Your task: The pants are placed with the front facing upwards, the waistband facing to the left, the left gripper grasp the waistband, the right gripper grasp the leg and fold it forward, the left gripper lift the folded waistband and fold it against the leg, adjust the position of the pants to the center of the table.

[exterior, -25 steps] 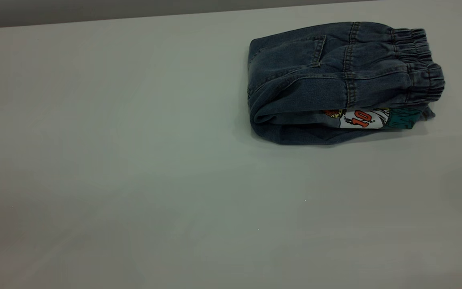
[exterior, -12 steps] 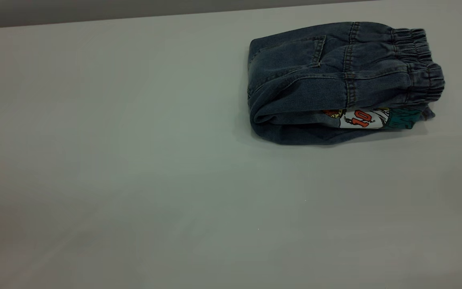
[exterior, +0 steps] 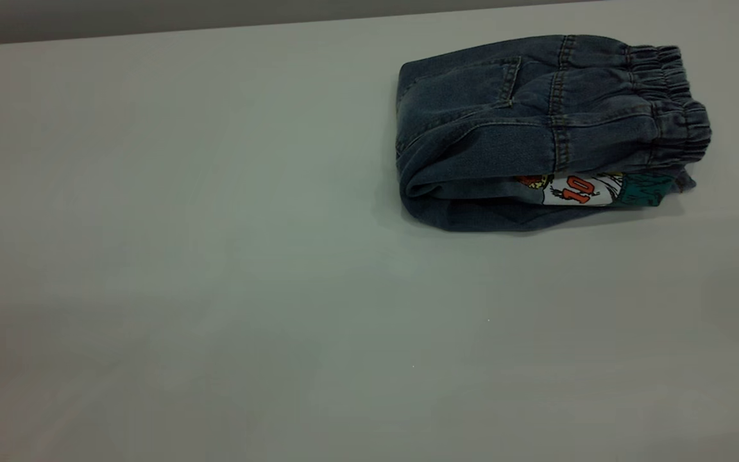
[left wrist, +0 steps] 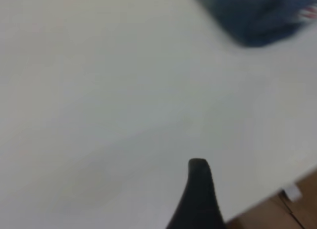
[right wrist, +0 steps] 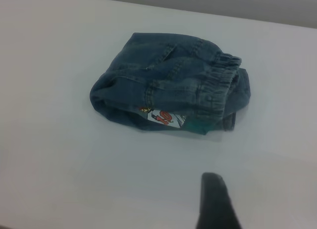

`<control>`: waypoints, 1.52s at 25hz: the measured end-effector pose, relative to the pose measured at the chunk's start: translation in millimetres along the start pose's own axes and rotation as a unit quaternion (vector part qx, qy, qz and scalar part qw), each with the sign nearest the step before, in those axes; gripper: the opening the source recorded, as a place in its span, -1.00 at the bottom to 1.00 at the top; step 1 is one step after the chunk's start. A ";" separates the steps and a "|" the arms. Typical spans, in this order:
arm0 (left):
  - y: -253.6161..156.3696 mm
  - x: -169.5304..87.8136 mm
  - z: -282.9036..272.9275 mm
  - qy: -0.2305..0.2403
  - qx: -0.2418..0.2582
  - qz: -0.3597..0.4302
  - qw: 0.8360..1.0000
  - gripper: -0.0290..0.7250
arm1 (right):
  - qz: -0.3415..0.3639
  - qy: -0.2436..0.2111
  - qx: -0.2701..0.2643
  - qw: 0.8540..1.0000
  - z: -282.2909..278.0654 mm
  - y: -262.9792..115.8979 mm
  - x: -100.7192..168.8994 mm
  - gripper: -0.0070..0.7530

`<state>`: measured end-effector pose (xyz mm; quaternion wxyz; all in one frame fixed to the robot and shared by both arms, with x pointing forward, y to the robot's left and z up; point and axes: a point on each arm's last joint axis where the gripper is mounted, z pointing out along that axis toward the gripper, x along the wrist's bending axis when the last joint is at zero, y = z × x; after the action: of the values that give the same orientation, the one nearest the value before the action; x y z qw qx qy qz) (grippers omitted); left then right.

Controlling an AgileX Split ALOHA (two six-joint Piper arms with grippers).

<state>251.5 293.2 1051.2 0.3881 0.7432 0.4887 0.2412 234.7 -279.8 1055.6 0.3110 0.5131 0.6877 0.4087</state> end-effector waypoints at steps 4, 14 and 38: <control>-2.6 1.5 -4.4 0.071 -0.019 -0.049 0.996 0.45 | -0.006 0.011 0.000 1.000 -0.5 -0.2 -0.1 0.00; -11.1 -2.5 -16.4 0.147 -0.070 -0.090 0.983 0.45 | -0.022 0.034 -0.017 0.999 -6.0 -3.4 1.0 0.00; -11.0 -2.3 -16.2 0.146 -0.069 -0.090 0.983 0.45 | -0.021 0.034 -0.016 0.999 -5.7 -3.2 1.0 0.00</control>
<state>232.7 299.0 1051.7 0.3828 0.6245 0.5873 0.3445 228.1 -280.7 1055.5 0.3047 0.4792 0.7017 0.4302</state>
